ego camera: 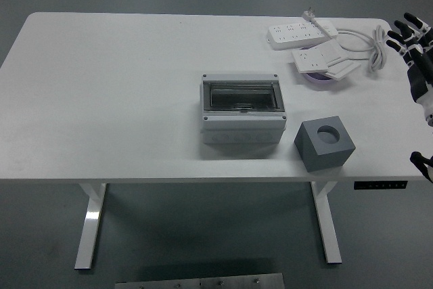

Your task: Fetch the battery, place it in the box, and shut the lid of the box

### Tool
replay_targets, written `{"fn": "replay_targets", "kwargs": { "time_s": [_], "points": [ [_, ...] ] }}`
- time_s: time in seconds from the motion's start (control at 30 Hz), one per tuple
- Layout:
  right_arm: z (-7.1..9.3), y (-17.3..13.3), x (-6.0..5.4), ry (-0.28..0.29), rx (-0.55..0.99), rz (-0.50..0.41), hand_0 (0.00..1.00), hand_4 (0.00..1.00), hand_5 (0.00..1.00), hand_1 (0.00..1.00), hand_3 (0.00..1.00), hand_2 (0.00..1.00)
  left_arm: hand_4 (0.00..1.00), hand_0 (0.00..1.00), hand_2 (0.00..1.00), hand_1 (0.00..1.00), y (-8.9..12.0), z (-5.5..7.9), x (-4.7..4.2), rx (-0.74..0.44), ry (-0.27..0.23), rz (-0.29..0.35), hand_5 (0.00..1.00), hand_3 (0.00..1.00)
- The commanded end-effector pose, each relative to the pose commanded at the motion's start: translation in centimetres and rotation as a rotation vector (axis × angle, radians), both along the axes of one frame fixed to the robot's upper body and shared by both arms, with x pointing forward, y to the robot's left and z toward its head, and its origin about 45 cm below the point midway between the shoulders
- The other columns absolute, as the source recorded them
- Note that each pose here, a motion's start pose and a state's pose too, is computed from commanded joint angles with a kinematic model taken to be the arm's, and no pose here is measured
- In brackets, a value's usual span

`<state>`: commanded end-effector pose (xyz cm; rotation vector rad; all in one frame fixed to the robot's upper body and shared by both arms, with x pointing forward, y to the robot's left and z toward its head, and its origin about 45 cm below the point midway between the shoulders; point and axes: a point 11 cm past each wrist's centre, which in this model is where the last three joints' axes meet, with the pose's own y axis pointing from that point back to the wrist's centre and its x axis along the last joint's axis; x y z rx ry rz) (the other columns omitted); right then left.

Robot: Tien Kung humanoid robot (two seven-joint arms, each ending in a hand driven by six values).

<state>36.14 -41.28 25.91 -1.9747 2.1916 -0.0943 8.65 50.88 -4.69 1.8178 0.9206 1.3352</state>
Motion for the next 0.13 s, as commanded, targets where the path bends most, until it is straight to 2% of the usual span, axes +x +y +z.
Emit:
{"fn": "replay_targets", "kwargs": {
  "time_s": [0.13],
  "points": [
    [0.07, 0.0, -0.01, -0.002, 0.0, 0.0, 0.794, 0.912, 0.449, 0.758, 0.81, 0.789, 0.5, 0.632, 0.573, 0.698, -0.18, -0.08, 0.04, -0.003, 0.001, 0.001, 0.002, 0.541]
  ]
}}
